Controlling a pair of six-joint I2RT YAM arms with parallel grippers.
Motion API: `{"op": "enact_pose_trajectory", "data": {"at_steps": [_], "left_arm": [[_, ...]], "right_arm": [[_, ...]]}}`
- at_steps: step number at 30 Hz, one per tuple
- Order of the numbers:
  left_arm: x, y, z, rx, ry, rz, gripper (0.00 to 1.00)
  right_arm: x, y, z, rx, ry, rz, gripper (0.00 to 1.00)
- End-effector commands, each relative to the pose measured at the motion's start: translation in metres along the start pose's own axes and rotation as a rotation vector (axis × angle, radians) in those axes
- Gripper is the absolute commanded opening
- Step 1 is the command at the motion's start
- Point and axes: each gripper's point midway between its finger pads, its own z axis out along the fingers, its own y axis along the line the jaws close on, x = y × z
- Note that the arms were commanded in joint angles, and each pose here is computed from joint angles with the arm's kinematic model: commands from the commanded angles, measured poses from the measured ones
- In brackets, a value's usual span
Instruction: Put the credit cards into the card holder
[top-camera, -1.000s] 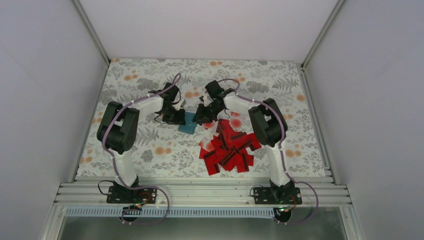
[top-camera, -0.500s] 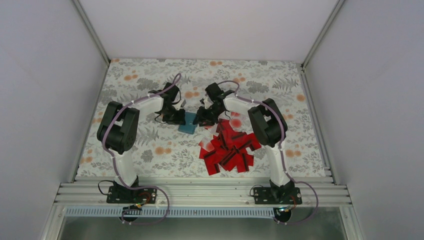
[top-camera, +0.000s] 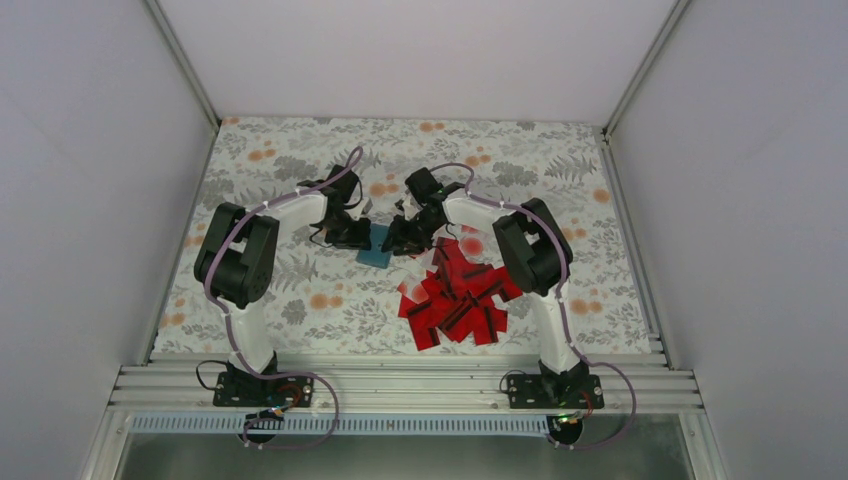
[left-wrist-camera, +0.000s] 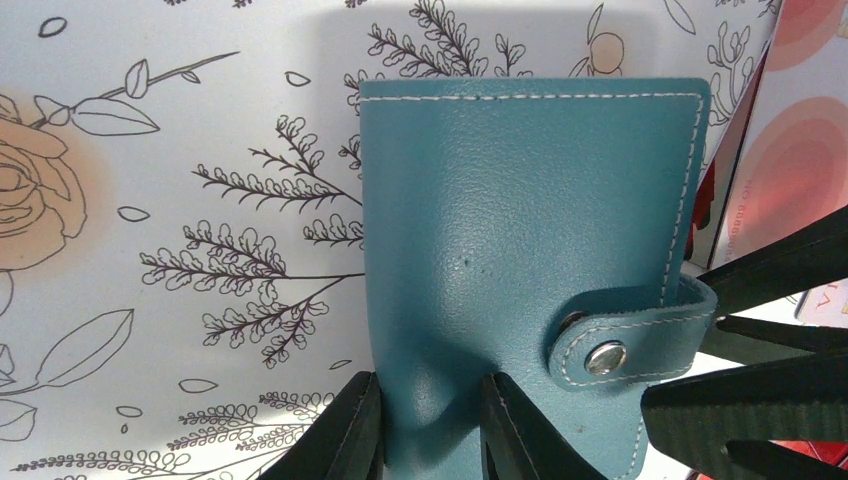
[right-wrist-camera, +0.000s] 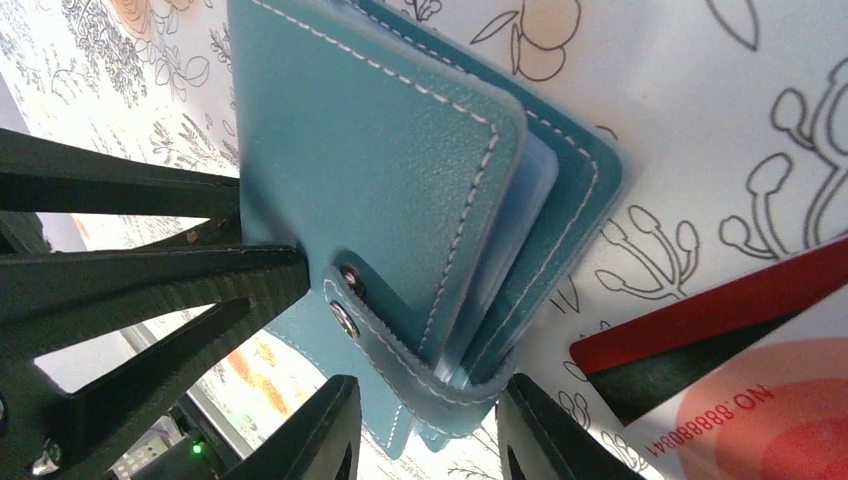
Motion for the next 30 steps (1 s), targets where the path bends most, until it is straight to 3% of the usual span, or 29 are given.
{"op": "enact_pose_trajectory", "data": {"at_steps": [1, 11, 30], "left_arm": [[0.006, 0.004, 0.014, -0.034, 0.036, 0.007, 0.24], [0.007, 0.002, 0.015, -0.031, 0.04, 0.009, 0.24], [0.012, -0.004, 0.016, -0.009, 0.052, 0.013, 0.24]], "right_arm": [[-0.003, 0.015, -0.002, -0.03, -0.014, -0.022, 0.35], [-0.007, 0.023, 0.004, -0.084, -0.005, -0.014, 0.35], [-0.025, 0.014, 0.02, -0.024, -0.051, 0.02, 0.33]]}}
